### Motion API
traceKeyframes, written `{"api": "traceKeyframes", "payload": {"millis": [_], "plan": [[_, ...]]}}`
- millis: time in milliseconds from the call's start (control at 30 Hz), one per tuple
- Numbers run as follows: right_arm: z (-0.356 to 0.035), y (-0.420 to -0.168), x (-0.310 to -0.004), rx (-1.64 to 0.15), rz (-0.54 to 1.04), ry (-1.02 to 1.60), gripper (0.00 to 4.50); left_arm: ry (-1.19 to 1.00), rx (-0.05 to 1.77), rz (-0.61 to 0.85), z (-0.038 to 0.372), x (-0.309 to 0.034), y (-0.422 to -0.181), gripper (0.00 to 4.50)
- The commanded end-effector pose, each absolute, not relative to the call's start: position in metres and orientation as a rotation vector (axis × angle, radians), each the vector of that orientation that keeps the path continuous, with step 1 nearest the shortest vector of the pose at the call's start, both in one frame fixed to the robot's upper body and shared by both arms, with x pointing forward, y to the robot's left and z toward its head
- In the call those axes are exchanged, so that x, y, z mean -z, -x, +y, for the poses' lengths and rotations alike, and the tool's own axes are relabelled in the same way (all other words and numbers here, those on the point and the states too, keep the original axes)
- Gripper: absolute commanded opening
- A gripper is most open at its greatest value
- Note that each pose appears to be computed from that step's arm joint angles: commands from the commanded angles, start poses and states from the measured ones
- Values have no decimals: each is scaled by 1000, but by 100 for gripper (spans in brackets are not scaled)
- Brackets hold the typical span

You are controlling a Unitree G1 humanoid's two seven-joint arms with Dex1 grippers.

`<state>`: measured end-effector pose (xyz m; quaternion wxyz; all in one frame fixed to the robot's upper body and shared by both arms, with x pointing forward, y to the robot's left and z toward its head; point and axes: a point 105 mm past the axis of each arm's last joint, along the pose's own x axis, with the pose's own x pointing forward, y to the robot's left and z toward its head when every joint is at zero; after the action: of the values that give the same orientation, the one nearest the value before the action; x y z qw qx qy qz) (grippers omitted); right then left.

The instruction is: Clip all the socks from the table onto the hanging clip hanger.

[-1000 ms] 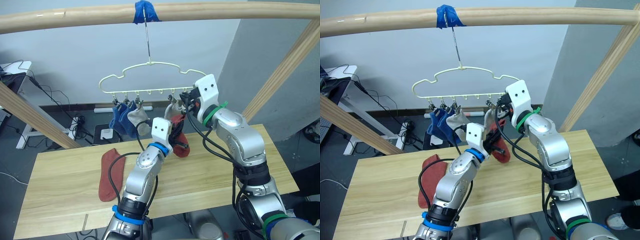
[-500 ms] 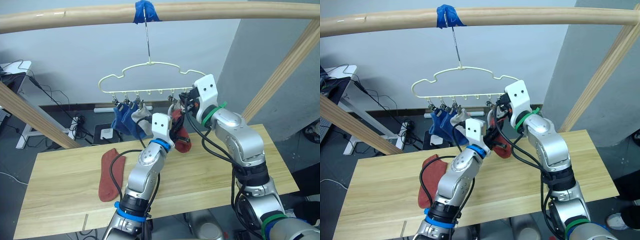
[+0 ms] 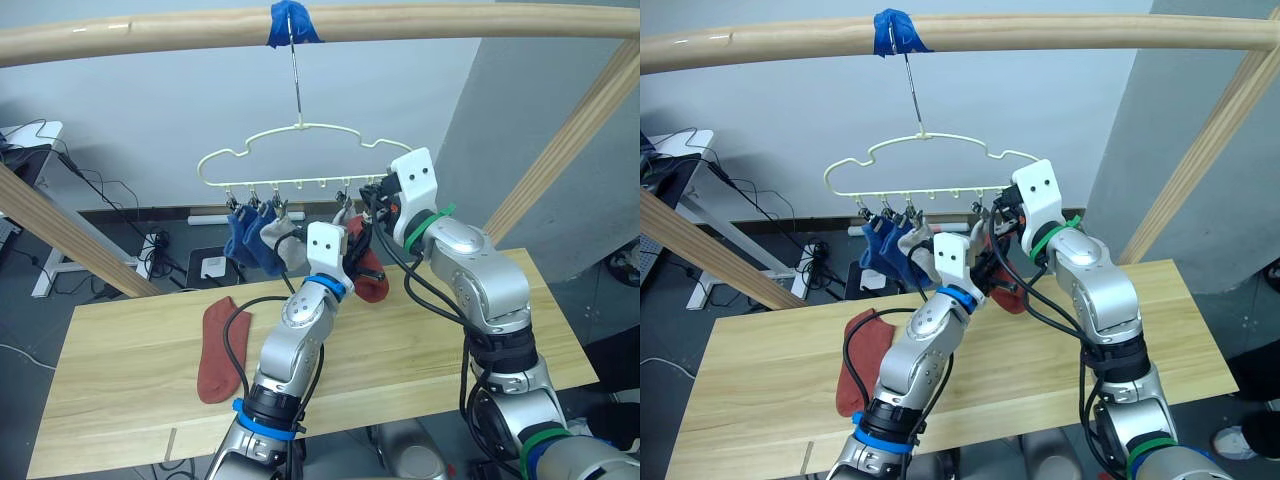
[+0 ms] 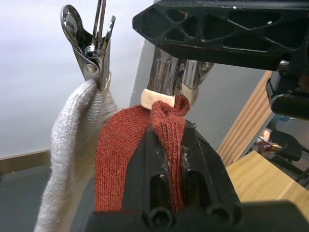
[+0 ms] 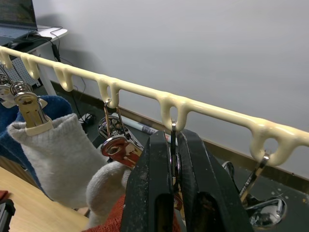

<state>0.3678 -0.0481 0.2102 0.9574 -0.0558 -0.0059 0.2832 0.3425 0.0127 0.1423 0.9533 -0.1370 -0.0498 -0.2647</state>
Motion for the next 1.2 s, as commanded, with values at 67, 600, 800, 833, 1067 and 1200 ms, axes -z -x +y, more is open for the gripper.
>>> {"api": "traceKeyframes", "payload": {"millis": [67,600,800,833,1067,1200], "plan": [[-43,-362,-216,-604,-15,60,0,382,562,-209,-3,-175,-338,4],[-47,-334,-231,-720,-31,-13,305,314,606,-197,-5,-167,-334,28],[-52,-325,-231,-752,-29,2,306,242,662,-205,-5,-162,-328,187],[-54,-324,-231,-754,-29,11,306,222,674,-200,-4,-159,-326,222],[-65,-308,-232,-793,-54,88,306,111,762,-178,11,-145,-311,245],[-78,-297,-238,-777,-111,157,306,8,920,-153,23,-138,-294,245]]}}
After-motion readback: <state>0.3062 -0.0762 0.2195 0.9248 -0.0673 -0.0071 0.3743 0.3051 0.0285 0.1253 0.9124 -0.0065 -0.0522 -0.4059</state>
